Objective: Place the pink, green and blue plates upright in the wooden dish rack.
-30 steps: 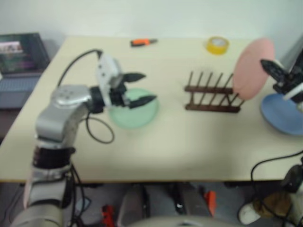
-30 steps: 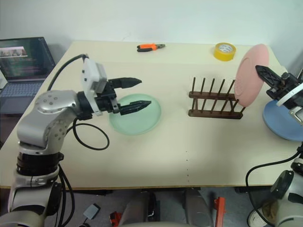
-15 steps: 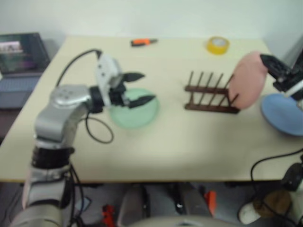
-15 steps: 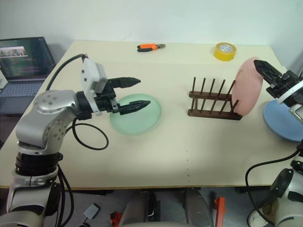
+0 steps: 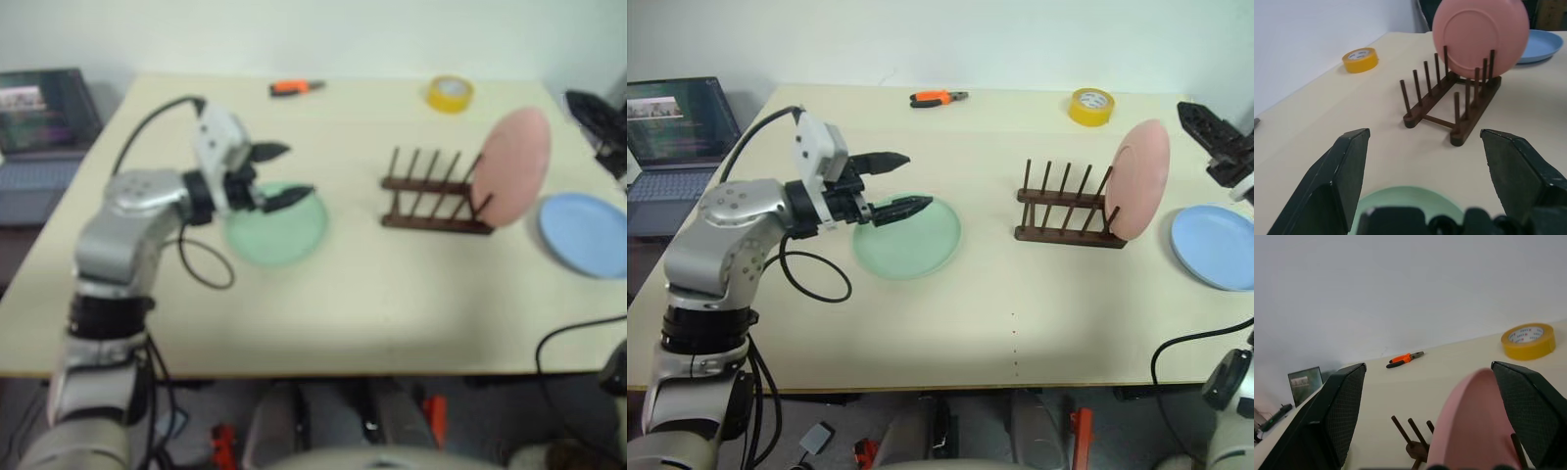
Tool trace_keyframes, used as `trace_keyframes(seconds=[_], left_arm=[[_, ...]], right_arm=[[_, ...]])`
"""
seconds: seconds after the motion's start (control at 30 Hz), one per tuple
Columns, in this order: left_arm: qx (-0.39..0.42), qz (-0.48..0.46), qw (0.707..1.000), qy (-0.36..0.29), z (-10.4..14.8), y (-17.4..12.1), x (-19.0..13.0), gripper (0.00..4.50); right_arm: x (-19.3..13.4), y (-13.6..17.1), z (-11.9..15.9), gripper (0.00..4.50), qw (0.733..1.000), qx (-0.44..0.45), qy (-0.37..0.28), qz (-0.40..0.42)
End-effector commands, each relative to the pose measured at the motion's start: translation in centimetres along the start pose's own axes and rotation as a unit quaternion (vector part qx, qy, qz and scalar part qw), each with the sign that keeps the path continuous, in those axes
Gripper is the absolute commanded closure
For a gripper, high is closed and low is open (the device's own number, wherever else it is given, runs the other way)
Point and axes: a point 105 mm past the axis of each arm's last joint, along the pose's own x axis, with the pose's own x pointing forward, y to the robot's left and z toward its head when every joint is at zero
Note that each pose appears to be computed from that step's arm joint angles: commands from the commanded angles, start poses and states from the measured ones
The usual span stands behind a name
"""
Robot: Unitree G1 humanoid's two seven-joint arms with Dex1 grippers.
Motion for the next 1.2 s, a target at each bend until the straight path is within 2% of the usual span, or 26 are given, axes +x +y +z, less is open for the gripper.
trace_keyframes(seconds=[0.03, 0.23, 0.4, 0.63, 0.87, 1.1, 1.2], left_arm=[[0.017, 0.035, 0.999, -0.002, 1.1, 1.7, -1.1, 0.50], [0.013, 0.065, 0.997, 0.031, -0.1, 2.9, -1.9, 0.50], [0.010, 0.095, 0.994, 0.053, -0.8, 4.1, -2.8, 0.50], [-0.003, 0.109, 0.990, 0.085, -2.0, 4.7, -4.0, 0.50], [-0.020, 0.135, 0.984, 0.118, -3.7, 5.3, -5.3, 0.50], [-0.029, 0.136, 0.982, 0.129, -4.4, 5.1, -5.5, 0.50], [-0.046, 0.156, 0.975, 0.149, -5.4, 5.6, -6.2, 0.50]], right_arm=[[-0.5, 1.9, 1.9, 0.03, 0.998, -0.063, -0.006, 0.029], [-0.6, 5.3, 2.2, 0.03, 0.989, -0.111, 0.019, 0.097], [-0.4, 8.5, 0.1, 0.03, 0.974, -0.136, 0.068, 0.170], [-0.2, 9.6, -2.1, 0.03, 0.963, -0.151, 0.105, 0.197], [0.0, 11.4, -5.4, 0.03, 0.941, -0.184, 0.161, 0.232], [0.3, 11.9, -6.9, 0.03, 0.930, -0.203, 0.188, 0.241], [0.4, 12.4, -6.9, 0.03, 0.930, -0.199, 0.185, 0.248]])
